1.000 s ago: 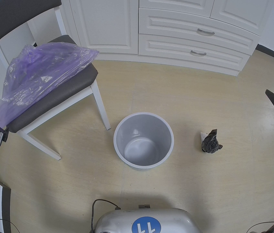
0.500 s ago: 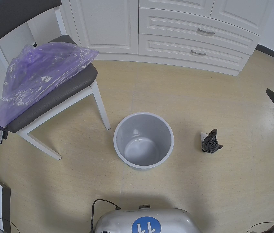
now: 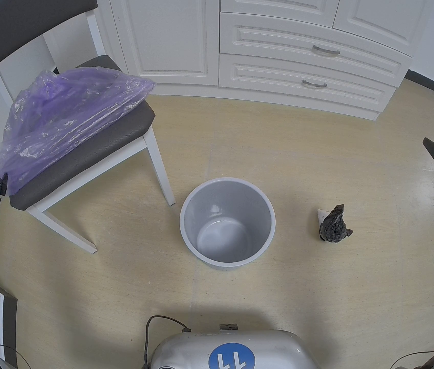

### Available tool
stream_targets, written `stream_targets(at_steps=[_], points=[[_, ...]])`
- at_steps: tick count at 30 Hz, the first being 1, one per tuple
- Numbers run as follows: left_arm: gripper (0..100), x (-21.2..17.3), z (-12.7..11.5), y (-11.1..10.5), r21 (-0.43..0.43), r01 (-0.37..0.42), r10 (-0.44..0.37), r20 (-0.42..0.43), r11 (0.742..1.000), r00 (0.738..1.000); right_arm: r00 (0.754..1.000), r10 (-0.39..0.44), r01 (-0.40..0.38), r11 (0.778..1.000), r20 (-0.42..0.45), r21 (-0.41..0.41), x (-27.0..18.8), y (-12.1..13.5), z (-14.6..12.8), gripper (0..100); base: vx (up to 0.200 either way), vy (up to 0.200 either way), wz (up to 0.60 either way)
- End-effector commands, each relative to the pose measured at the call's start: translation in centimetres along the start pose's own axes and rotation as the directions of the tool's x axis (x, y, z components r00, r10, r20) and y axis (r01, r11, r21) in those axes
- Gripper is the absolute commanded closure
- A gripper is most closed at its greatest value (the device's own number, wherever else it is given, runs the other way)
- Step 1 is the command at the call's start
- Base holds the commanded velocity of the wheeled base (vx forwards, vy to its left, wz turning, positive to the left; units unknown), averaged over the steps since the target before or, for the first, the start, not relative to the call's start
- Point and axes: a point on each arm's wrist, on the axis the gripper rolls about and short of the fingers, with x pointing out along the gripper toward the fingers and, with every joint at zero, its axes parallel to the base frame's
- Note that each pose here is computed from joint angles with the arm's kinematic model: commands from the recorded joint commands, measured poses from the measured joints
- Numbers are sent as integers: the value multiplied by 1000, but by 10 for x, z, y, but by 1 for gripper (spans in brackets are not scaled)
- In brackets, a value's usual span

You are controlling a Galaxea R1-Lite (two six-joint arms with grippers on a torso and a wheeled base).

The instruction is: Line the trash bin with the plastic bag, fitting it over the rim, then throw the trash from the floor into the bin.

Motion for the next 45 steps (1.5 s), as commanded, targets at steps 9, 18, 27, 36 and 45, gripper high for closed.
stream_targets(at_steps=[9,18,27,36,45], points=[[0,-15,17,23,-49,-55,59,75,997,995,1000,2,-2,1000,6,-1,0,1,2,0,0,0,0],[0,-21,-9,1,-33,24,-24,-5,999,1000,1000,22,-22,1000,-7,1,0,3,-1,0,0,0,0],[0,-25,-23,-6,-33,49,-50,-41,998,998,1000,24,-24,1000,-8,1,0,4,-1,0,0,0,0],[0,-17,-28,-9,-81,51,-56,-65,995,996,1000,27,-27,1000,4,2,-2,4,1,0,0,0,0],[0,-3,-32,-6,-107,18,-24,-62,994,998,999,30,-31,1000,17,4,-5,4,4,0,0,0,0]])
